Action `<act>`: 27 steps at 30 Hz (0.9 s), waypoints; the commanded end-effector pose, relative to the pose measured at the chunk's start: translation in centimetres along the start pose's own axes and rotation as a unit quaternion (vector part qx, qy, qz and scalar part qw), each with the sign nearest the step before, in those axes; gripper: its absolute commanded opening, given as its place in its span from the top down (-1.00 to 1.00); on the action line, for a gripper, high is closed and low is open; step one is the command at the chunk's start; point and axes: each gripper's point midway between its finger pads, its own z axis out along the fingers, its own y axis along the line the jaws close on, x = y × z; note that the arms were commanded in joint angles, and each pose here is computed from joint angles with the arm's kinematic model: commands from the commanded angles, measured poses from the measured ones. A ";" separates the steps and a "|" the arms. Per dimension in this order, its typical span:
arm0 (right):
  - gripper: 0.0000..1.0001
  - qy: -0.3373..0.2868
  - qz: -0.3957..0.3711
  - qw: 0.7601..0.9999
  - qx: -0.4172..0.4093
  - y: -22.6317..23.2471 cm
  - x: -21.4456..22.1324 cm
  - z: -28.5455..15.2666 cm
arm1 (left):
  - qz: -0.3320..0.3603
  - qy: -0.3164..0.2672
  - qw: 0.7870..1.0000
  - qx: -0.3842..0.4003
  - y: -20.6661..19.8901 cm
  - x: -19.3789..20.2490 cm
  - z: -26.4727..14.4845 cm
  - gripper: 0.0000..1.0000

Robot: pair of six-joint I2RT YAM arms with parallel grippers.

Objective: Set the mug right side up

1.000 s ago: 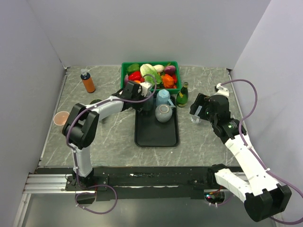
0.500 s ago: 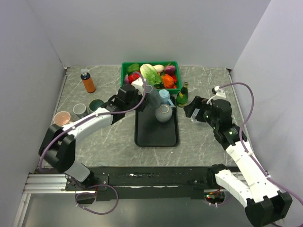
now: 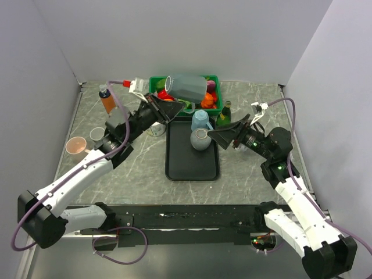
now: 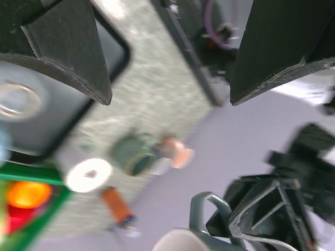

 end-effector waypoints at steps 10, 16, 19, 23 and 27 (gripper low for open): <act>-0.99 -0.036 0.031 0.973 -0.226 11.7 -3.7 -0.6 | -0.127 -0.029 0.960 0.249 -12.7 -2.4 -4.3 0.98; -0.99 -0.050 0.045 0.971 -0.231 12.4 -4.0 -0.9 | -0.119 -0.021 0.959 0.257 -14.4 -1.7 -5.1 0.98; -0.91 -0.058 0.045 0.972 -0.223 12.6 -4.4 -0.8 | -0.121 -0.022 0.963 0.241 -14.2 -1.3 -5.1 0.98; -0.72 -0.058 0.051 0.974 -0.212 12.5 -4.4 -0.2 | -0.119 -0.028 0.968 0.221 -13.9 -0.8 -5.2 0.98; -0.64 -0.065 0.091 0.974 -0.198 12.1 -4.6 0.2 | -0.119 -0.033 0.969 0.213 -13.7 -0.4 -5.4 0.98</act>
